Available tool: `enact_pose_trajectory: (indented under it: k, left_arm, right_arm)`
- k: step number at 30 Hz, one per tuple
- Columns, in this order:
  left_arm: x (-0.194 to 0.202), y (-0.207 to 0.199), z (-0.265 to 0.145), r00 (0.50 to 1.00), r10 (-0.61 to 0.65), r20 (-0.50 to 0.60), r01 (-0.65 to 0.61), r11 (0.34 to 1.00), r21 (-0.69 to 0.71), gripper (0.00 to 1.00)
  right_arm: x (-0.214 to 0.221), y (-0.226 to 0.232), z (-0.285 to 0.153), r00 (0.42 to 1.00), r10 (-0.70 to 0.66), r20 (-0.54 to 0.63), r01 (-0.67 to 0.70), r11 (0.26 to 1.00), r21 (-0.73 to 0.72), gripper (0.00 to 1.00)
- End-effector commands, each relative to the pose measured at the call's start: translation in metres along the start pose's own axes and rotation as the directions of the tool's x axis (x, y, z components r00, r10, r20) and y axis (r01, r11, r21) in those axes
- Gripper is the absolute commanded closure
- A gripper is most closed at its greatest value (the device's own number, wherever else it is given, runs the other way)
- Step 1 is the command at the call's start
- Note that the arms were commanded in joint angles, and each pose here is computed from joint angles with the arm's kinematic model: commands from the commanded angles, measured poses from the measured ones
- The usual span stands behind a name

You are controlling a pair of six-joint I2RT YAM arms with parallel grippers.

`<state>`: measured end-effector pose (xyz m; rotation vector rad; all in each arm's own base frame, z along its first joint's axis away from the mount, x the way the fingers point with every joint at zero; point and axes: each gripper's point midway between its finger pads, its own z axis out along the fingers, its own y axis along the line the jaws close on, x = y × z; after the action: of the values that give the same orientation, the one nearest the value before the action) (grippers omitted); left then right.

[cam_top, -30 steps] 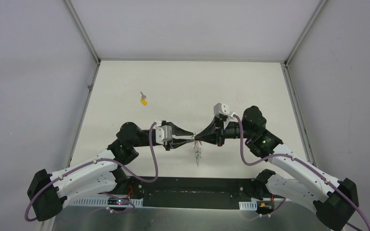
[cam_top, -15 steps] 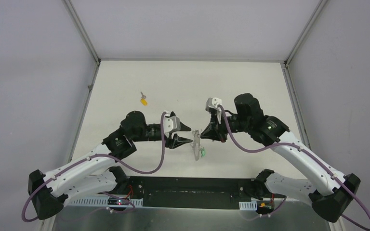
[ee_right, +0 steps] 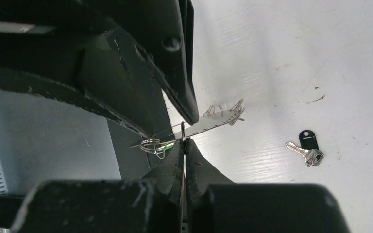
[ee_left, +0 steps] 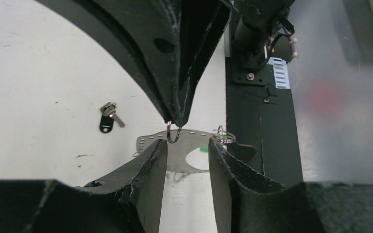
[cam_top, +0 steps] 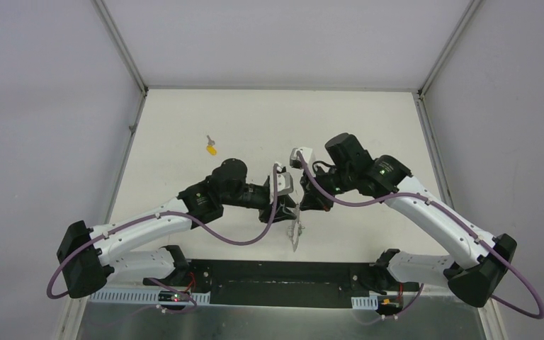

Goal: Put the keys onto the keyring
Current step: Adjust the keyring.

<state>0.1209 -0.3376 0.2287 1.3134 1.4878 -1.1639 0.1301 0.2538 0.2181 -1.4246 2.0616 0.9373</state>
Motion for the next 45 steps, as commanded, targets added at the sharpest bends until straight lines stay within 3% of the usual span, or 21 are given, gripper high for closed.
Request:
enact_pose_trajectory:
  k: [1,6,10,15,19,21,23,26,30,38,45]
  left_arm:
    - [-0.028,-0.005,0.008,0.996,0.040,0.075,-0.041,0.999,0.015,0.64]
    - [-0.028,-0.002,0.011,0.995,0.056,0.083,-0.056,0.998,-0.005,0.75]
    - [-0.029,-0.001,0.011,0.993,0.081,0.085,-0.080,0.997,-0.014,1.00]
    - [-0.026,0.000,0.009,0.993,0.082,0.082,-0.080,0.996,-0.027,1.00]
    - [-0.032,0.005,0.001,0.991,0.070,0.115,-0.061,0.995,-0.084,1.00]
    - [-0.038,0.007,-0.004,0.985,0.067,0.161,-0.048,0.992,-0.119,1.00]
    - [-0.053,0.007,-0.009,0.965,0.087,0.248,-0.053,0.989,-0.141,1.00]
    - [-0.069,-0.003,-0.018,0.923,0.110,0.369,-0.069,0.990,-0.122,1.00]
    - [-0.086,-0.016,-0.025,0.873,0.143,0.466,-0.115,0.989,-0.088,1.00]
    - [-0.107,-0.036,-0.030,0.803,0.195,0.563,-0.222,0.975,-0.020,1.00]
    - [-0.115,-0.043,-0.036,0.773,0.210,0.599,-0.252,0.968,-0.015,1.00]
  right_arm:
    - [-0.020,0.007,-0.008,0.998,-0.026,0.055,0.026,1.000,-0.001,1.00]
    - [-0.020,0.012,-0.006,0.997,-0.034,0.065,0.036,0.999,-0.019,1.00]
    - [-0.018,0.012,-0.005,0.997,-0.046,0.064,0.047,0.999,-0.022,1.00]
    - [-0.021,0.009,-0.006,0.995,-0.059,0.080,0.059,0.998,0.003,1.00]
    - [-0.028,0.000,-0.012,0.984,-0.081,0.162,0.067,0.994,0.088,0.55]
    - [-0.033,-0.001,-0.017,0.964,-0.111,0.240,0.082,0.988,0.129,0.41]
    - [-0.039,0.002,-0.023,0.931,-0.146,0.334,0.101,0.984,0.149,0.37]
    - [-0.055,0.012,-0.038,0.845,-0.214,0.490,0.143,0.974,0.178,0.37]
    - [-0.062,0.021,-0.052,0.759,-0.243,0.603,0.154,0.968,0.197,0.42]
    - [-0.080,0.035,-0.060,0.676,-0.266,0.687,0.211,0.963,0.165,0.63]
    - [-0.087,0.047,-0.070,0.597,-0.295,0.746,0.264,0.950,0.165,0.72]
